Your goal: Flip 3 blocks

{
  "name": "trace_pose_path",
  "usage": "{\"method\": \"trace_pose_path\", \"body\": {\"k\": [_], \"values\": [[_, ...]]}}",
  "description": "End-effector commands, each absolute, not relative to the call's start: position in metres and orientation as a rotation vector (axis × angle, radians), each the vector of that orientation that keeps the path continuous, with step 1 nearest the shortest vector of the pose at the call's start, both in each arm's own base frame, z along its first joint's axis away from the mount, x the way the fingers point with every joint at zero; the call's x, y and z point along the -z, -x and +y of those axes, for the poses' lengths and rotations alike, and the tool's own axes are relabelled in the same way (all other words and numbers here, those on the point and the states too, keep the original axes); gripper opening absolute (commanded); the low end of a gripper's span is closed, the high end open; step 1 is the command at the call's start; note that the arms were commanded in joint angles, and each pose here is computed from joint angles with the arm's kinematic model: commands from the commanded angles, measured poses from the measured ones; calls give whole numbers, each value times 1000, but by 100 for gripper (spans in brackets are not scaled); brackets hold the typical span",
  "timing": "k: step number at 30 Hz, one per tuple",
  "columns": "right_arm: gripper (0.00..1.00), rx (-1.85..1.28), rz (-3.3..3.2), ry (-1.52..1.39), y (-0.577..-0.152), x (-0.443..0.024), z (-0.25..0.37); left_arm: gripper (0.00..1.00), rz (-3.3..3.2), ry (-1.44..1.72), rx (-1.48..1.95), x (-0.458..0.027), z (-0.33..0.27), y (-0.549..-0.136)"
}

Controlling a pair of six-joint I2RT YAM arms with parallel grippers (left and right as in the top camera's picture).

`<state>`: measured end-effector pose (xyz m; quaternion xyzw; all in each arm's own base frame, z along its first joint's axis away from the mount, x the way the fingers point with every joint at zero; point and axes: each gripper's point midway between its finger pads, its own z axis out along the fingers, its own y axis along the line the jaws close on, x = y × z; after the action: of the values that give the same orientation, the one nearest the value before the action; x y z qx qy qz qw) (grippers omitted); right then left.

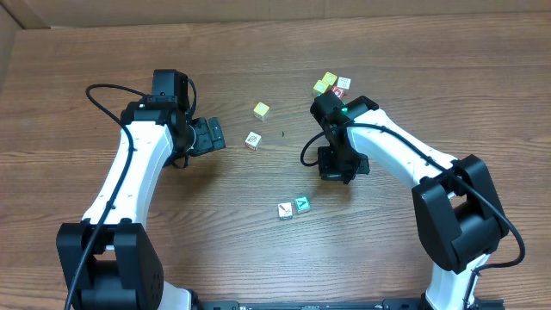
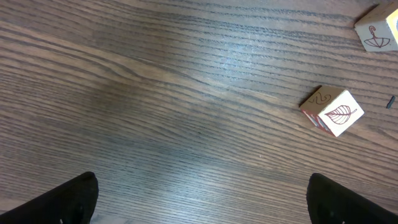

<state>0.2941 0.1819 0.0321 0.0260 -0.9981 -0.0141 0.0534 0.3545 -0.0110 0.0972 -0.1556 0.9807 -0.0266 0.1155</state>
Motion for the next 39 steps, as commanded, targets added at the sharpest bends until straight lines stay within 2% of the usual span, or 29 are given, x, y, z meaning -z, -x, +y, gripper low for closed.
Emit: {"method": "trace_pose_path", "body": {"k": [1,17,32,39], "values": [[4,62,-3053,-74,-295,-41,181,100,2857,475,68,-100,-9,-359],[4,28,-3037,7,-290,-39,177,100,2857,476,68,-100,-9,-359],[4,371,-2900,13,-265,-28,214,100,2857,475,68,-100,-9,-359],[4,410,-2877,-27,-257,-30,227,100,2857,475,68,-100,-9,-359]]}}
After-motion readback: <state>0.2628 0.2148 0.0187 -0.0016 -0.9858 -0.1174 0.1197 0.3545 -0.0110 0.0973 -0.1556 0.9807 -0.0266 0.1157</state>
